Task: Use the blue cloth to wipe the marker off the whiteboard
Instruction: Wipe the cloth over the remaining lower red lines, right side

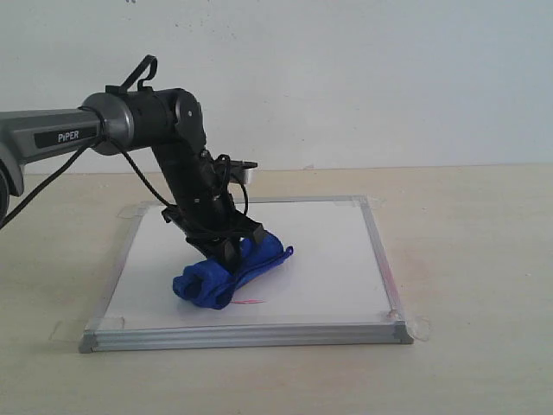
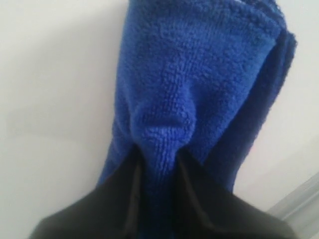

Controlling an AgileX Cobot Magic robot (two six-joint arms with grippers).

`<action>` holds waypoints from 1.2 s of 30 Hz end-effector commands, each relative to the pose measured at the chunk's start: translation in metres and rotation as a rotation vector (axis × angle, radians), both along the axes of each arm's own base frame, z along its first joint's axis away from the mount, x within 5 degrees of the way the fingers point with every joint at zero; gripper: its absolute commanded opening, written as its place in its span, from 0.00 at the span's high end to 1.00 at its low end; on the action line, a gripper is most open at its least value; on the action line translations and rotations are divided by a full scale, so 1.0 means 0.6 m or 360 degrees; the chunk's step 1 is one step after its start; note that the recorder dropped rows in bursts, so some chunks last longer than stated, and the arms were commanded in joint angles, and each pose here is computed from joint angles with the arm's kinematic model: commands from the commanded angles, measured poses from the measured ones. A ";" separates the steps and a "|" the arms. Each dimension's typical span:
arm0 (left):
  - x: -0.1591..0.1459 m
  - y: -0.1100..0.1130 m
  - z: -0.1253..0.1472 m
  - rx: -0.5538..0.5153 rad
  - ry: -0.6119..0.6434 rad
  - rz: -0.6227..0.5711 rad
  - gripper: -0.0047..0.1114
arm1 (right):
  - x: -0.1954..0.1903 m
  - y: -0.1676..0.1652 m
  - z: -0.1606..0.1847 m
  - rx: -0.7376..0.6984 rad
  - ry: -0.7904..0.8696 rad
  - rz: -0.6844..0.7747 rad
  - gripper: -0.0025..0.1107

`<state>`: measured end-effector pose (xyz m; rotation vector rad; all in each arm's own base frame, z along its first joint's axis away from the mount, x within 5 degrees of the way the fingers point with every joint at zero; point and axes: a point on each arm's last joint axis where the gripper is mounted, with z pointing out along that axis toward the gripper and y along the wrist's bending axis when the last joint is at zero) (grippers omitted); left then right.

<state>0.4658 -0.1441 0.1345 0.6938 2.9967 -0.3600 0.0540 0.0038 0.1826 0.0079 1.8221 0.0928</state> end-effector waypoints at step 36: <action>-0.068 -0.284 -0.004 -0.0325 -0.0773 -0.0307 0.92 | 0.000 -0.001 0.003 -0.0004 -0.0025 -0.0010 0.98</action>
